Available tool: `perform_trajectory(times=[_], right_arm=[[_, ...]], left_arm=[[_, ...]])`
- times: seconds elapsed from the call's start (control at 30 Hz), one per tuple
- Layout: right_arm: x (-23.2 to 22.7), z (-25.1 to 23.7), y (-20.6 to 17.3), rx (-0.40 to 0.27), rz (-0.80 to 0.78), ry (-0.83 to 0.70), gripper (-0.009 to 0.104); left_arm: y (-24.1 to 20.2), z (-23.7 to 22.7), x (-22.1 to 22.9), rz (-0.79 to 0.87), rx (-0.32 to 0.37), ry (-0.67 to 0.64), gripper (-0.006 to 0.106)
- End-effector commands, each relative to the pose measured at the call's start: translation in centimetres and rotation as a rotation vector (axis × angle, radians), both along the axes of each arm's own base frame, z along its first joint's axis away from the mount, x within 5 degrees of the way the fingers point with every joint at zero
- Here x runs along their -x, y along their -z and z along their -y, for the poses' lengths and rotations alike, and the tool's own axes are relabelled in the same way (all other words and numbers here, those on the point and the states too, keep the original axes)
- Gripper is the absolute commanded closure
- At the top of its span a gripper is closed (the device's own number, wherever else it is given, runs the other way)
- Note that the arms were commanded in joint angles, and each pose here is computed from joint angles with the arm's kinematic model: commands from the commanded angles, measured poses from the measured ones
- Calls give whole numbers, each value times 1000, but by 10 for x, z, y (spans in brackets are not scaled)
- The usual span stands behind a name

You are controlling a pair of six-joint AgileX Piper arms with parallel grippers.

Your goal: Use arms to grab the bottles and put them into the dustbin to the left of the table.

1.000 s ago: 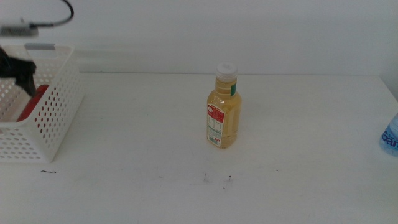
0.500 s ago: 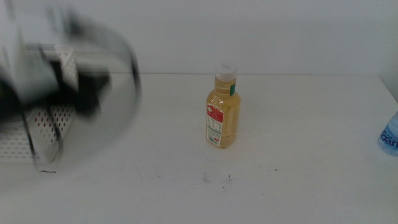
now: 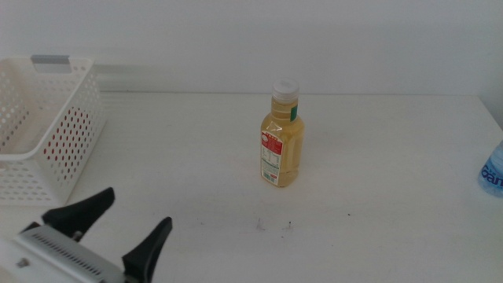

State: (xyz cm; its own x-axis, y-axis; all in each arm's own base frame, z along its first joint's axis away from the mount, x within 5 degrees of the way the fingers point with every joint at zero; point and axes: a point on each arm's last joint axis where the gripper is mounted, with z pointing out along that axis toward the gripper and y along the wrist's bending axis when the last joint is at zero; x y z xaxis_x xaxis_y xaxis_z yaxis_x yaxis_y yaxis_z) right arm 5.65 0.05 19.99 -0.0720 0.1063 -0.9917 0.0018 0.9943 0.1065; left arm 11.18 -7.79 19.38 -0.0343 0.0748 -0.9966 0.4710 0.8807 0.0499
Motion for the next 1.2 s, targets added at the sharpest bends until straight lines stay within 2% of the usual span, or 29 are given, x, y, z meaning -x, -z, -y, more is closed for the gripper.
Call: perform_trajectory(times=[0.0,0.17,0.6,0.67,0.73,0.87,1.07,1.17], right_arm=[[0,0,1,8,2,6,5],[0,0,1,8,2,6,5],[0,0,1,8,2,6,5],[0,0,1,8,2,6,5],[0,0,1,8,2,6,5],[0,0,1,8,2,6,5],[0,0,1,8,2,6,5],[0,0,1,8,2,6,5]], left_arm=[[4,5,-2,-15,23,10,7],[19,18,-12,-84,7,22,7],[40,75,-60,-101,-15,50,7],[43,88,-73,-101,-3,45,7],[45,98,-85,-110,36,41,7],[54,111,-100,-136,56,87,7],[65,113,-127,-172,26,219,7],[67,111,-142,-163,31,214,7]])
